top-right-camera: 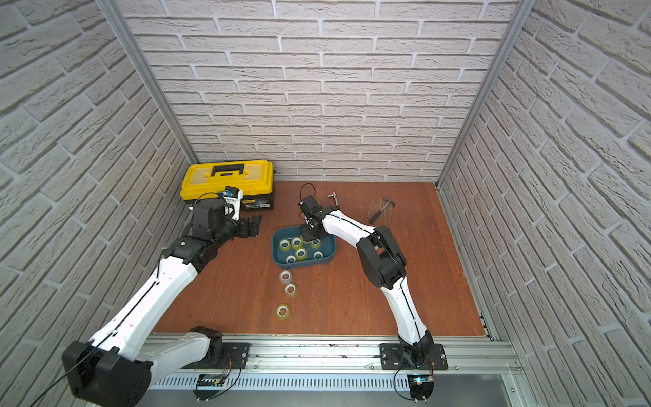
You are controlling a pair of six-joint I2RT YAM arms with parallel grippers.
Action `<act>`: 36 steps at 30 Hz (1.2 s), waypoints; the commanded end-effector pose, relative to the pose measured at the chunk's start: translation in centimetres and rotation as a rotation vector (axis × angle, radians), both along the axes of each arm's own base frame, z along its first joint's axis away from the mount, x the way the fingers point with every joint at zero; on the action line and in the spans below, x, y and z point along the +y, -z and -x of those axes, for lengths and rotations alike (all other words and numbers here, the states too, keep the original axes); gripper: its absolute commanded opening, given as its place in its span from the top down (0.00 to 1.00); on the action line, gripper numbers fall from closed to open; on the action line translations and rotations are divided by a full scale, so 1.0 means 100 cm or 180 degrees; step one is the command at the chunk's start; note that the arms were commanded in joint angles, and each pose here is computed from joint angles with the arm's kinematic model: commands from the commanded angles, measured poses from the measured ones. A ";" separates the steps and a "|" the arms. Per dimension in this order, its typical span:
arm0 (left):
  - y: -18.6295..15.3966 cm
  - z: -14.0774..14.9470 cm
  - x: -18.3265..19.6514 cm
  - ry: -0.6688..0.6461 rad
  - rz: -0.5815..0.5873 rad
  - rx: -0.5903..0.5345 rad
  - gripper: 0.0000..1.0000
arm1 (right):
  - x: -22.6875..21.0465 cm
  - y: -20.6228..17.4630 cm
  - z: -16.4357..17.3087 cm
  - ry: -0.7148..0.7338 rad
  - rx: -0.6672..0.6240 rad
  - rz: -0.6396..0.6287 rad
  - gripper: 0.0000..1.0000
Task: Put the transparent tape into the storage box
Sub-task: Adjust the tape at the storage box, then place the tape in the storage box.
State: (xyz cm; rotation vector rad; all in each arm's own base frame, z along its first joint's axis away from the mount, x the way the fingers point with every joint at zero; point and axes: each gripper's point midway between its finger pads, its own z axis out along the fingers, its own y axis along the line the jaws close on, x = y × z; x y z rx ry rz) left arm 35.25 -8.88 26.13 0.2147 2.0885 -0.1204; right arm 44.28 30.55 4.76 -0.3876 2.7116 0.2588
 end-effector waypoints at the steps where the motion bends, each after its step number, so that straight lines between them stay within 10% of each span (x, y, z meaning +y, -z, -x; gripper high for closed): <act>1: 0.002 -0.002 -0.001 0.0009 -0.0059 -0.0033 0.02 | -0.005 0.000 0.000 0.0016 -0.0038 0.0138 0.90; 36: -0.001 0.001 -0.003 0.0022 -0.0083 -0.0068 0.02 | -0.008 -0.033 -0.002 0.0006 -0.0132 -0.0033 0.91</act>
